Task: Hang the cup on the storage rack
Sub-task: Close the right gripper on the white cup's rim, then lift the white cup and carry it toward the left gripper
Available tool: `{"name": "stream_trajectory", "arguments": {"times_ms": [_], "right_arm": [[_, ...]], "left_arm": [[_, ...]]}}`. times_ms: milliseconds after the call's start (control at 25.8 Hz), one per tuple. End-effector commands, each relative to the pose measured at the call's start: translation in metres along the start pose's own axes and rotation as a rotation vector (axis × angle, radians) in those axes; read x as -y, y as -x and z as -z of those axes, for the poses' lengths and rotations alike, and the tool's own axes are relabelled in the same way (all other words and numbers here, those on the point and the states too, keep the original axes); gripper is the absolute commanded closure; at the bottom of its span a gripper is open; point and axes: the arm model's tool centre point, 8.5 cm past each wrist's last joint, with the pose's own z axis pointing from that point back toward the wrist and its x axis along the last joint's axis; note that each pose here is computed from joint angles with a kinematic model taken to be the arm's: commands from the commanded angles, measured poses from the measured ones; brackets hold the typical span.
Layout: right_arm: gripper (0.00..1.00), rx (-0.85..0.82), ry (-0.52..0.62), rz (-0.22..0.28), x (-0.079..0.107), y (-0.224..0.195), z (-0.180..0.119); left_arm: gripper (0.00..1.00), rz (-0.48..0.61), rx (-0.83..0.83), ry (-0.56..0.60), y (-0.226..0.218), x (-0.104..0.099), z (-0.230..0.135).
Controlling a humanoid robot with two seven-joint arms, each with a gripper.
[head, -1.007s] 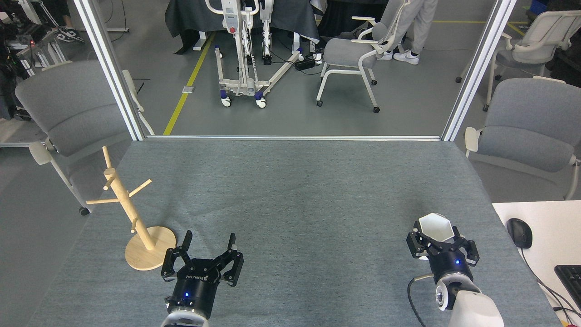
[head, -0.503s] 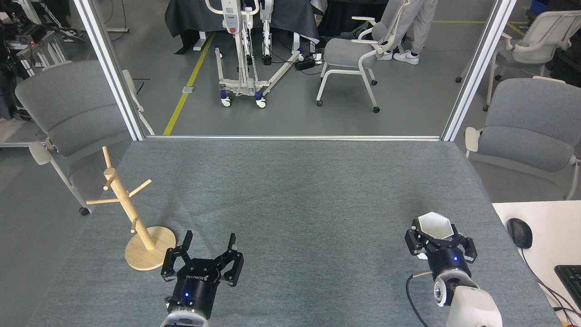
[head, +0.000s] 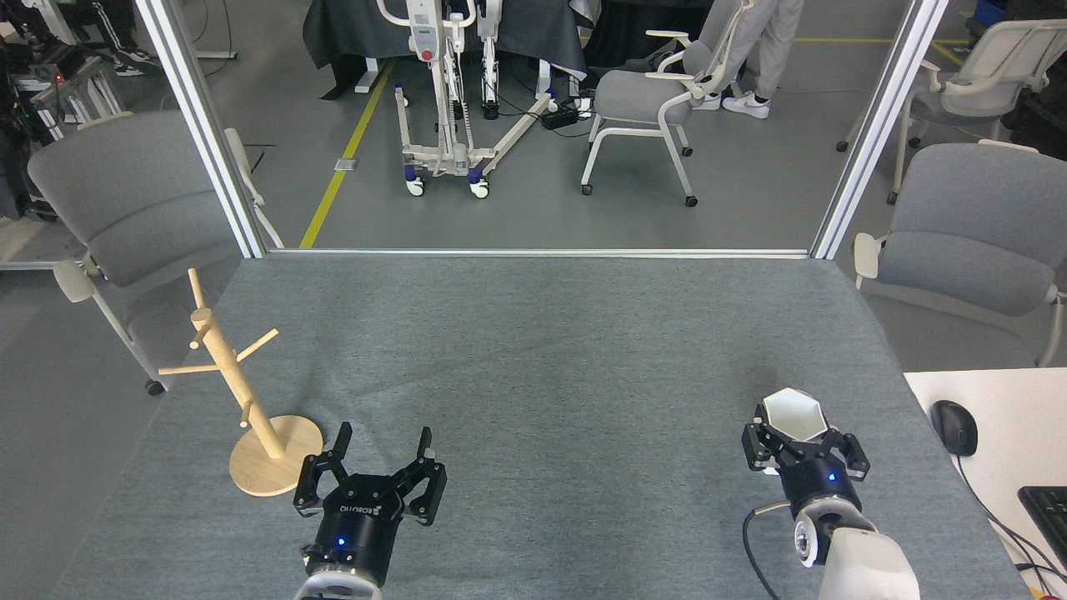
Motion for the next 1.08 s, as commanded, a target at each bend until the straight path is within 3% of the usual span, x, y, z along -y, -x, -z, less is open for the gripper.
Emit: {"name": "stream_trajectory", "arguments": {"times_ms": [0,194,271,387,658,891,1046], "right_arm": [[0.70,0.005,0.010,-0.013,0.003,-0.002,0.001],[0.69,0.010,0.092,-0.017,0.034,0.002,0.007],[0.70,-0.001,0.165,-0.031,0.063,0.013,0.009],[0.72,0.007,0.248,0.029,0.103,0.009,0.005],[0.71,-0.084,0.358,0.063,0.170,-0.018,-0.044],[0.72,-0.086,0.391,0.140,0.181,-0.102,-0.076],[0.80,-0.049,0.337,0.114,0.177,-0.149,-0.082]], "left_arm": [[0.00,0.001,0.000,-0.015,0.000,-0.005,0.000],[0.00,0.002,-0.002,-0.021,0.001,-0.007,0.000],[0.00,0.002,-0.001,-0.021,0.001,-0.007,-0.001],[0.00,0.002,0.004,-0.024,0.000,-0.008,-0.001],[0.00,0.001,0.013,-0.048,-0.001,-0.014,-0.001],[0.00,0.012,0.054,-0.051,-0.006,-0.011,-0.011],[0.01,0.055,0.204,-0.046,-0.039,-0.007,-0.020]]}}
